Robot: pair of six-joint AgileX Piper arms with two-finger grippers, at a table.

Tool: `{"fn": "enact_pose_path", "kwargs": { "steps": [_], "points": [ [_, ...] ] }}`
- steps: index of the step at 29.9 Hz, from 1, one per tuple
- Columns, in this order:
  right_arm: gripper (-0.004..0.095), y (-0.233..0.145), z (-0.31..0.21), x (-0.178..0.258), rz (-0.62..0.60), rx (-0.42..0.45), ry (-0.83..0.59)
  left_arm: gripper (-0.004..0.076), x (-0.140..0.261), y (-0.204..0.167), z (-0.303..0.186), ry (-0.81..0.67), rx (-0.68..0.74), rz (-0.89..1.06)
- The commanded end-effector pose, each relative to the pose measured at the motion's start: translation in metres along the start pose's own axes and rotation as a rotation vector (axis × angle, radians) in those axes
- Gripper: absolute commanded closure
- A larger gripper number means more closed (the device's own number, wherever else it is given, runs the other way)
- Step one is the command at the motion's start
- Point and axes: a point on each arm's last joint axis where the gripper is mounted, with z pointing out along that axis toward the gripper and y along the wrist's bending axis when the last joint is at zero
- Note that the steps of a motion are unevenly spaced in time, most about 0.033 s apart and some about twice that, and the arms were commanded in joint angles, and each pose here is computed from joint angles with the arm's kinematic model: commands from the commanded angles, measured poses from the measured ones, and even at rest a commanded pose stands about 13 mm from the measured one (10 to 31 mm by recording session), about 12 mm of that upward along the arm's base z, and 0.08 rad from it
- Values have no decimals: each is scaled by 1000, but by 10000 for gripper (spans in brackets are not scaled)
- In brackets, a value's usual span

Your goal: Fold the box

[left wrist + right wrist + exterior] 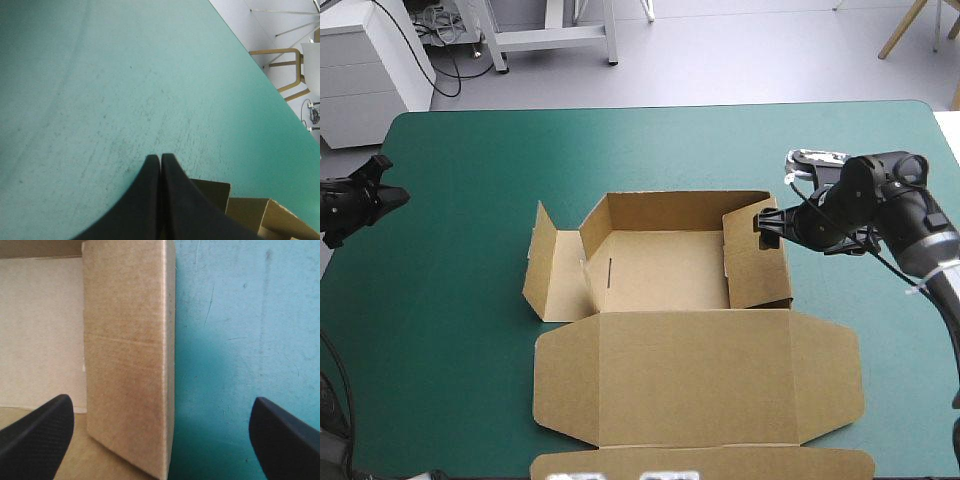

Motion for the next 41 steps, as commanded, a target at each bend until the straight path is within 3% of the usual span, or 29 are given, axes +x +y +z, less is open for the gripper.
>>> {"fn": "enact_pose_path", "kwargs": {
  "steps": [1,11,17,29,32,34,38,39,41],
  "points": [
    [35,0,14,-7,-16,-7,-37,734,-3,-17,-15,-65,59,7],
    [38,1,63,-20,-17,-1,23,734,-2,-17,-15,-56,55,10],
    [92,18,73,-18,-95,18,16,734,-2,-15,-15,-53,39,7],
    [122,19,86,-14,-102,36,91,734,-2,-15,-15,-54,29,13],
    [242,19,86,-14,-103,36,93,734,-2,-15,-15,-56,29,13],
    [385,19,86,-13,-112,37,98,734,-2,-15,-15,-56,29,13],
    [863,19,85,-13,-137,38,107,734,-2,-15,-15,-56,29,13],
    [922,19,85,-13,-141,36,108,734,-2,-15,-15,-56,29,13],
    [912,19,85,-13,-146,31,109,734,-2,-15,-15,-56,29,13]
  ]
}}
